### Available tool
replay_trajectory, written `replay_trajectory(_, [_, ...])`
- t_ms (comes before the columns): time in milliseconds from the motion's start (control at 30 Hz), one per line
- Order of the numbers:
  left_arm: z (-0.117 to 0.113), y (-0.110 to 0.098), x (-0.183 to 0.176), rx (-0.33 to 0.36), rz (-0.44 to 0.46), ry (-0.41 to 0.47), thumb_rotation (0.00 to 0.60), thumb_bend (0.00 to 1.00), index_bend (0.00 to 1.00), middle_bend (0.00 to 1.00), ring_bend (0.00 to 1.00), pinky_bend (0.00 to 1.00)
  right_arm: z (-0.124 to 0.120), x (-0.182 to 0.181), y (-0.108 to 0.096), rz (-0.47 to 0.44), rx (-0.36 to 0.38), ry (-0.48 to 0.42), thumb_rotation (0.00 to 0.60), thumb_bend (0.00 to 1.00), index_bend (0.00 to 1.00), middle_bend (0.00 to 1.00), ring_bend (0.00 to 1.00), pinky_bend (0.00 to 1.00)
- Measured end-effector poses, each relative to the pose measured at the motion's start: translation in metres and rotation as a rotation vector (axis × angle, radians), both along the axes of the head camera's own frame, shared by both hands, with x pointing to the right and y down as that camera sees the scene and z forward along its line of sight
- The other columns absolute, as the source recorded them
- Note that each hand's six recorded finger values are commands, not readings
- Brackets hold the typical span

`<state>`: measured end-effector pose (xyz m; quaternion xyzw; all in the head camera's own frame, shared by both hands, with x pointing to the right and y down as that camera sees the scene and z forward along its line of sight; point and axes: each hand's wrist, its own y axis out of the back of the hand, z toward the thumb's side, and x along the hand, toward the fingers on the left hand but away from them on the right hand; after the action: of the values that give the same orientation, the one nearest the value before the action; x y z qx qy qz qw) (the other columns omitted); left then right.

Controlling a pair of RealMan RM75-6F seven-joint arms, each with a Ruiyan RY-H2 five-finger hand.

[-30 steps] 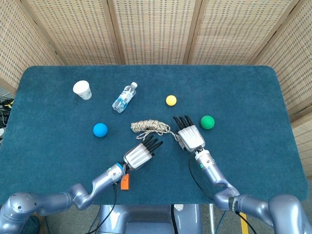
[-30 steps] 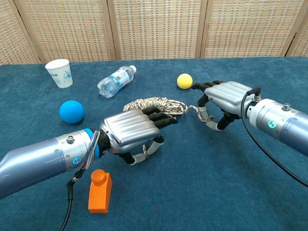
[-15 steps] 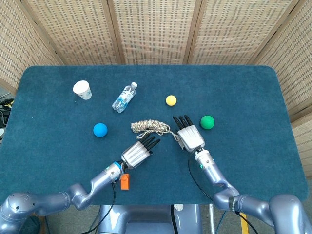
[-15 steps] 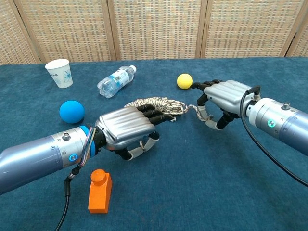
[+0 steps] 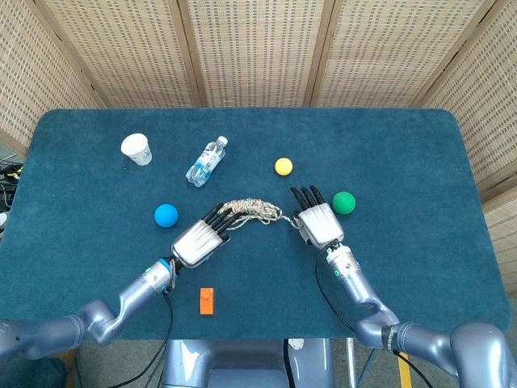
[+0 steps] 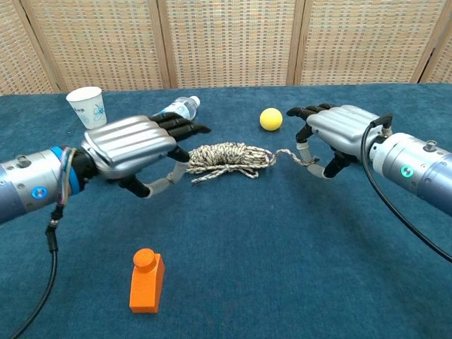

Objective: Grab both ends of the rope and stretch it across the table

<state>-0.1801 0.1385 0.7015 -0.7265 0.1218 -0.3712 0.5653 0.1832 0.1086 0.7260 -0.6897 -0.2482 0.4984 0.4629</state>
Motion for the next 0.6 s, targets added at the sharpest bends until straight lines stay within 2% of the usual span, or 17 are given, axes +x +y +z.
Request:
replay_trajectory(133, [-0.014, -0.017, -0.038, 0.025, -0.062, -0.002, 0.6, 0.55, 0.65, 0.0, 0.0, 0.0, -0.006, 0.006, -0.004, 0.013, 0.017, 0.006, 0.6, 0.54, 0.71, 0.0, 0.0, 0.0])
replay_trajectory(333, [-0.034, -0.038, -0.108, 0.039, -0.185, -0.021, 0.6, 0.55, 0.65, 0.0, 0.0, 0.0, -0.016, 0.024, -0.006, 0.022, 0.047, 0.04, 0.6, 0.54, 0.71, 0.0, 0.0, 0.0])
replay_trajectory(600, [-0.043, -0.046, -0.167, 0.03, -0.305, -0.02, 0.6, 0.55, 0.65, 0.0, 0.0, 0.0, -0.027, 0.06, -0.008, 0.046, 0.082, 0.107, 0.6, 0.54, 0.71, 0.0, 0.0, 0.0])
